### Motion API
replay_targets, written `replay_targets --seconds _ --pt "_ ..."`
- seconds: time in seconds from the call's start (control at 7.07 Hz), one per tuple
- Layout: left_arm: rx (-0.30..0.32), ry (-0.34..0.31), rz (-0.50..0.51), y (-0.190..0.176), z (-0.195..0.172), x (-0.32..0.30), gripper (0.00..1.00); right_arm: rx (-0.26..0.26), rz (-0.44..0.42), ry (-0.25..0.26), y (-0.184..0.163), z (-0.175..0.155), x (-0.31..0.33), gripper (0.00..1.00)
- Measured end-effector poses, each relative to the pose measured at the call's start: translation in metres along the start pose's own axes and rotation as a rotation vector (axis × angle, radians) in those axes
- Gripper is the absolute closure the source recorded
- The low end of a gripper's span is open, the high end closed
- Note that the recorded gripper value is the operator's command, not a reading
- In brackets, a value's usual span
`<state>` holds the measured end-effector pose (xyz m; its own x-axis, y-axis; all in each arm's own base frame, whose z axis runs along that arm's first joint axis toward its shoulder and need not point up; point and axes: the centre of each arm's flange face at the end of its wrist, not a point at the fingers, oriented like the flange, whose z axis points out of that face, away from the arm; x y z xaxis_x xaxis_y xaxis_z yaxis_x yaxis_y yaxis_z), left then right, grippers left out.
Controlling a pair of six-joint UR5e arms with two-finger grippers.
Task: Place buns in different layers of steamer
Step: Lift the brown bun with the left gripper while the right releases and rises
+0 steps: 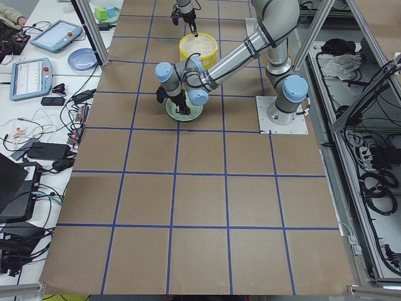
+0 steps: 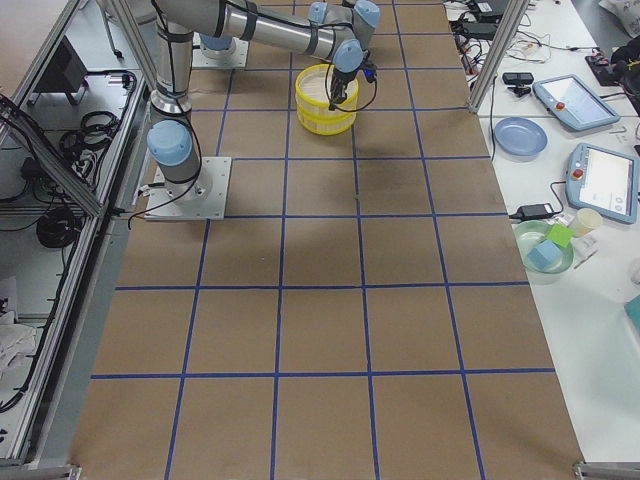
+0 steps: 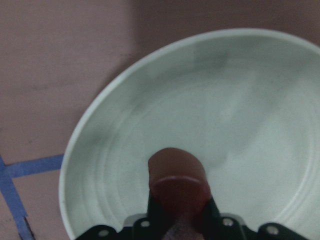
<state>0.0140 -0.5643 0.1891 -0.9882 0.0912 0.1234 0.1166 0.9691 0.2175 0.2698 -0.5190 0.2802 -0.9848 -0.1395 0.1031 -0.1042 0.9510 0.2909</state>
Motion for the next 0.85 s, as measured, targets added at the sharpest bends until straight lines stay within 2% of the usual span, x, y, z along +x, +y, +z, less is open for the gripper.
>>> replay_targets --seconds 0.14,0.28,0.57,0.71,0.85 --pt "0.019 -0.011 0.007 -0.001 -0.009 0.002 1.00 -0.002 -0.002 0.009 0.001 0.003 0.000 0.59" --pt "0.053 -0.025 0.020 -0.004 -0.026 0.007 1.00 -0.009 -0.004 0.014 0.003 0.008 0.000 0.01" --pt "0.142 -0.060 0.056 -0.005 -0.083 0.033 1.00 -0.016 -0.007 0.016 0.004 0.012 0.000 0.00" --pt "0.166 -0.071 0.069 0.002 -0.111 0.051 1.00 -0.007 -0.009 0.014 0.005 0.008 0.000 0.00" --pt "0.180 -0.076 0.074 0.012 -0.135 0.071 1.00 0.032 -0.007 0.008 0.009 -0.009 0.003 0.00"
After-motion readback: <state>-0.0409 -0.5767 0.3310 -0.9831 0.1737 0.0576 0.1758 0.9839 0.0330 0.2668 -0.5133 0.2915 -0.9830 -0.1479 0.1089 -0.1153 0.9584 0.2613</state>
